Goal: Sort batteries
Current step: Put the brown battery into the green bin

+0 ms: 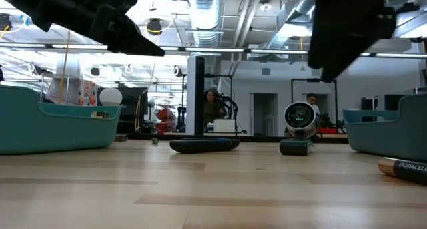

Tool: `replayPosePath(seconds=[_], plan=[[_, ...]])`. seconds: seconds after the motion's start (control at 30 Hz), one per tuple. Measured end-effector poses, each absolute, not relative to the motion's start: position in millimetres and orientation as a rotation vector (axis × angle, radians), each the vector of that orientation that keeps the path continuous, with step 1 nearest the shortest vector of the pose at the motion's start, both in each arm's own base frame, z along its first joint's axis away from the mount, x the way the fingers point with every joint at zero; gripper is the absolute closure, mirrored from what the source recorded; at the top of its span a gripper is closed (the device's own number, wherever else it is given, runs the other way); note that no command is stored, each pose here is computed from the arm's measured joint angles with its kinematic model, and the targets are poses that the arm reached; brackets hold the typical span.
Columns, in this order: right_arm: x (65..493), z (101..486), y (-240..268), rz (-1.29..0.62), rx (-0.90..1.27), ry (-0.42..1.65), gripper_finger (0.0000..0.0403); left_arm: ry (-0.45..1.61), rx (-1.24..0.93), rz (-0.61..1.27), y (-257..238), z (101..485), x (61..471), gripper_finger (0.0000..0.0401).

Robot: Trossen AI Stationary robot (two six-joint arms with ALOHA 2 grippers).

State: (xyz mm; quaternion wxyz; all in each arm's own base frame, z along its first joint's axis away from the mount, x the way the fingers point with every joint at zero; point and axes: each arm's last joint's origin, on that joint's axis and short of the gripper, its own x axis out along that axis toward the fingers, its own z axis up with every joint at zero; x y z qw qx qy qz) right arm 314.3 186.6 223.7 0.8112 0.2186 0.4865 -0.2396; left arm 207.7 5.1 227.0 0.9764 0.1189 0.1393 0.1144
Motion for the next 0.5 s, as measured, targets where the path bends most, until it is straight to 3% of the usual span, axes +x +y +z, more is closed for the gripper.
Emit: replayPosePath(seconds=[0.5], plan=[[295.5,178.3,231.1,-0.709,0.694,1.144,0.0189,0.266,0.257,0.23,5.1,228.7,208.1,0.0401]])
